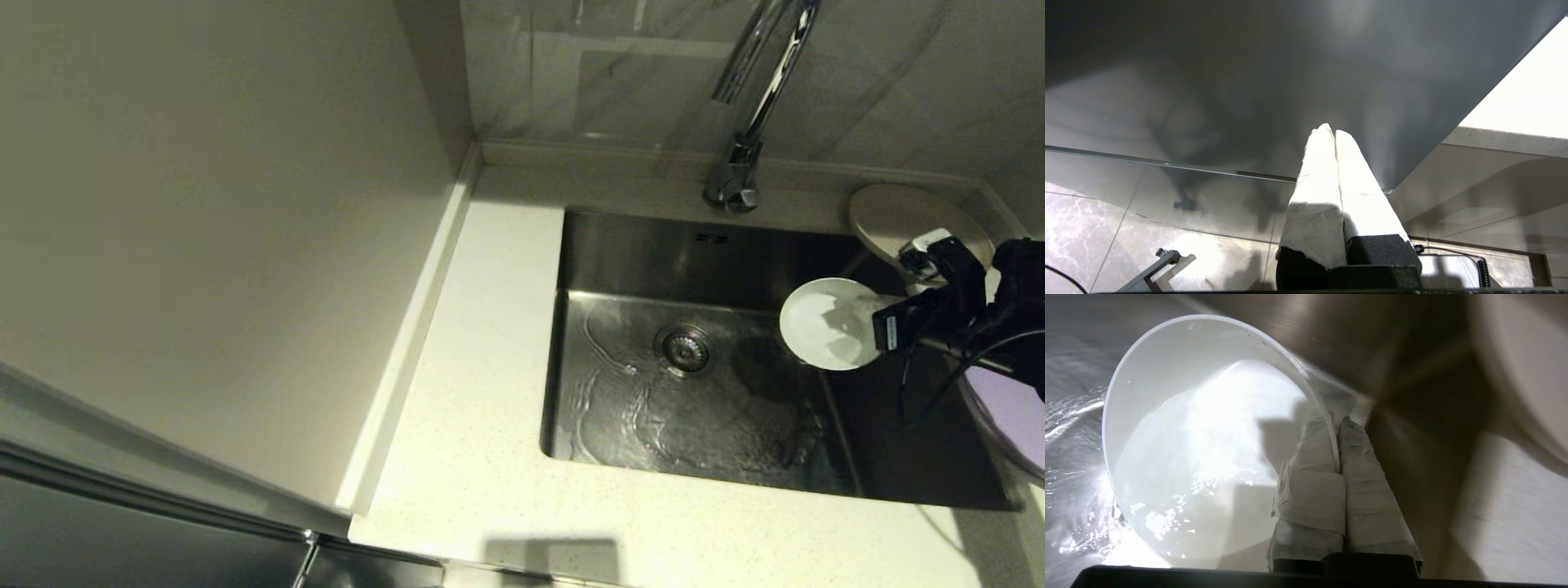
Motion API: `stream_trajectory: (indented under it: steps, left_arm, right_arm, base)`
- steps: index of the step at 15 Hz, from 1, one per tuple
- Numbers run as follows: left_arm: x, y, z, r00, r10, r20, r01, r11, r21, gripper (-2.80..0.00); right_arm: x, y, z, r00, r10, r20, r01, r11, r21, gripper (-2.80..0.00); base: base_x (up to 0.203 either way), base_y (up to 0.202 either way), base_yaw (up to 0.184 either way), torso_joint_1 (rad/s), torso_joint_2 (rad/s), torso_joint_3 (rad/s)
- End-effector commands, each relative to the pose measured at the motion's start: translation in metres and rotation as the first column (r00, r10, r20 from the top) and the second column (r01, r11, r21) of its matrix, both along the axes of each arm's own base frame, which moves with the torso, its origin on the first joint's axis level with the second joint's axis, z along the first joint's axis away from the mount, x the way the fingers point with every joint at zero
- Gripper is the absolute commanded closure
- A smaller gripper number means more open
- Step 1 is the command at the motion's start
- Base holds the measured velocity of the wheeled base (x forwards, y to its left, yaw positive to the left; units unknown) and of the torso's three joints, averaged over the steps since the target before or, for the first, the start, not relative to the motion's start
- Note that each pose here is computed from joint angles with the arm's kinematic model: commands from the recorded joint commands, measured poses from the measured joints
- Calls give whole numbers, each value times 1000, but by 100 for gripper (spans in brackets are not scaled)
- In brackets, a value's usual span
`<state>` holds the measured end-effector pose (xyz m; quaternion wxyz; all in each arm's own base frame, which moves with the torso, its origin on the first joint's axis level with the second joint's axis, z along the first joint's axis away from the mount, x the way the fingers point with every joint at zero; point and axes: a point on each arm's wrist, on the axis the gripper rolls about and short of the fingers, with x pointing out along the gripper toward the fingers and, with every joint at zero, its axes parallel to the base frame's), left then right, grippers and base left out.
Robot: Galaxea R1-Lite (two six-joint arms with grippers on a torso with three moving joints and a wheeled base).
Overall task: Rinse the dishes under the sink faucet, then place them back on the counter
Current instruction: Put a bowl back to the table from the sink
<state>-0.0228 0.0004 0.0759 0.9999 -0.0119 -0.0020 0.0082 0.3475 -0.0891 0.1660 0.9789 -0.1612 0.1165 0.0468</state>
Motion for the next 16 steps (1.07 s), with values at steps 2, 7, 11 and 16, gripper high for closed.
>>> stream_trajectory:
  steps: [2,7,11,16]
  left_arm:
    - [0,0,0,1000,0,2,0,1000,-1,0]
    - [0,0,0,1000,0,2,0,1000,-1,0]
    - [0,0,0,1000,0,2,0,1000,-1,0]
    - [0,0,0,1000,0,2,0,1000,-1,0]
  right_arm:
    - [-16,19,18,994,99,52,-98,995,-6,0]
    - [-25,22,51,952,111,284,-89,992,-89,0]
    - [-48,16,87,797,104,595,-17,989,-150,0]
    - [-114,24,98,673,-87,734,28,995,93,0]
  base:
    - [0,0,0,0,0,0]
    - [0,0,0,0,0,0]
    - [0,0,0,0,0,0]
    - [0,0,0,0,0,0]
